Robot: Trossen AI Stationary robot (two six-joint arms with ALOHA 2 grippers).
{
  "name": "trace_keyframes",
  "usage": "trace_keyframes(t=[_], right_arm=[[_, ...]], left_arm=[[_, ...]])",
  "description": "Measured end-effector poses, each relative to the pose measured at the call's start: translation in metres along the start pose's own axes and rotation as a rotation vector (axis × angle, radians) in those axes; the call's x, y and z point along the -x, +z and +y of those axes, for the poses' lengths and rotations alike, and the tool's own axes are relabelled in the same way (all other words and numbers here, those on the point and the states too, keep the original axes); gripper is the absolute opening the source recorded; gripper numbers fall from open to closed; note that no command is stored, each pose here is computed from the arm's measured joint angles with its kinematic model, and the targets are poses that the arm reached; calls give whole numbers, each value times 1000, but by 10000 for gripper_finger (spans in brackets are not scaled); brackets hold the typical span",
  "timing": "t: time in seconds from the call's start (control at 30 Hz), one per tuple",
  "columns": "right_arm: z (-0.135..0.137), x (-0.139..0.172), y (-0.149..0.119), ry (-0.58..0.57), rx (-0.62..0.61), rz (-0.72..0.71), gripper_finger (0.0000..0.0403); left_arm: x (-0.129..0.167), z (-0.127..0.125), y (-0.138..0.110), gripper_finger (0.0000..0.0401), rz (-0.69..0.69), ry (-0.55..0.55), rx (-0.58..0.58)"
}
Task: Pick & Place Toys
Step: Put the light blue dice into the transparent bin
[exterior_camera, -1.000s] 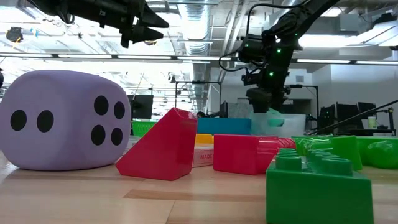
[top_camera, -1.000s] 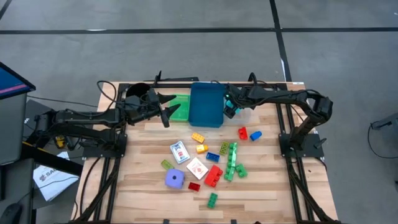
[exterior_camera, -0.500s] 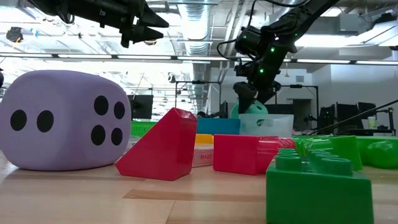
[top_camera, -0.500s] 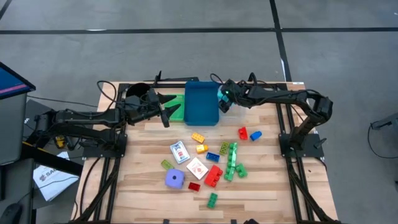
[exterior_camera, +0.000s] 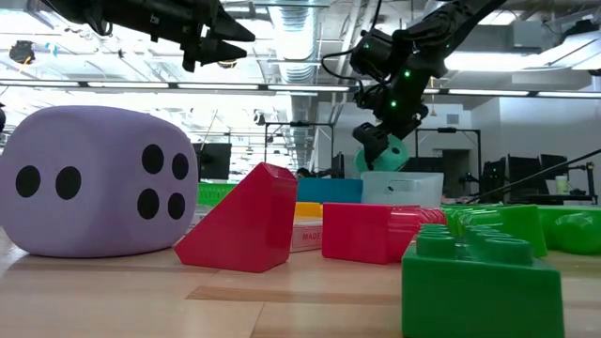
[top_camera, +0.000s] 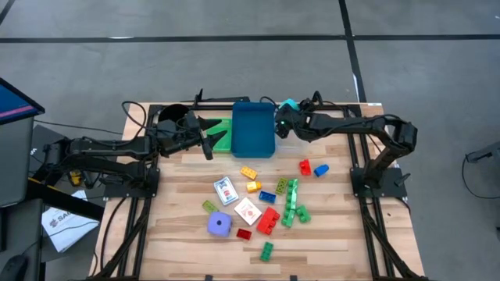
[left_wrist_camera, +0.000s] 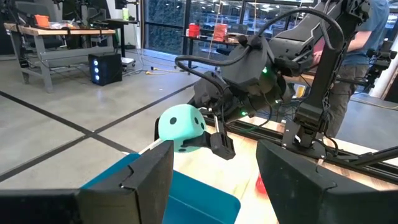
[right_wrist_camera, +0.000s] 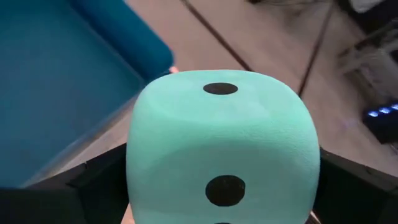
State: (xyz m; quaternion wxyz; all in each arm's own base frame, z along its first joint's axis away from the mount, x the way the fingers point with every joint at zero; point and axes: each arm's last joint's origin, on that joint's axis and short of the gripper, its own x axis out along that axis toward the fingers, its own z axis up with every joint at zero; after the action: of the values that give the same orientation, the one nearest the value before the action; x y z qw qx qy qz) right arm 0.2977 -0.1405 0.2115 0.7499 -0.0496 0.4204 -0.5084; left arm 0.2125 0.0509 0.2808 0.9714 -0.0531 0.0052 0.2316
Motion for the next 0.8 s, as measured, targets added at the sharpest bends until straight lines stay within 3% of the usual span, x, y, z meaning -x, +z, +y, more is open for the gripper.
trace_keyframes(t=[0.13, 0.33, 0.53, 0.67, 0.8], right_arm=[[0, 0, -4, 13, -16, 36, 391], [0, 0, -6, 37, -4, 53, 332], [0, 0, -6, 38, 22, 50, 336], [0, -1, -6, 63, 2, 63, 383], [-3, -5, -7, 152, -11, 94, 360]], left_arm=[[0, 0, 0, 223, 0, 0, 0], [0, 0, 0, 223, 0, 1, 0], [0, 0, 0, 223, 0, 4, 0], [0, 0, 0, 223, 0, 4, 0], [0, 0, 0, 223, 0, 4, 0]])
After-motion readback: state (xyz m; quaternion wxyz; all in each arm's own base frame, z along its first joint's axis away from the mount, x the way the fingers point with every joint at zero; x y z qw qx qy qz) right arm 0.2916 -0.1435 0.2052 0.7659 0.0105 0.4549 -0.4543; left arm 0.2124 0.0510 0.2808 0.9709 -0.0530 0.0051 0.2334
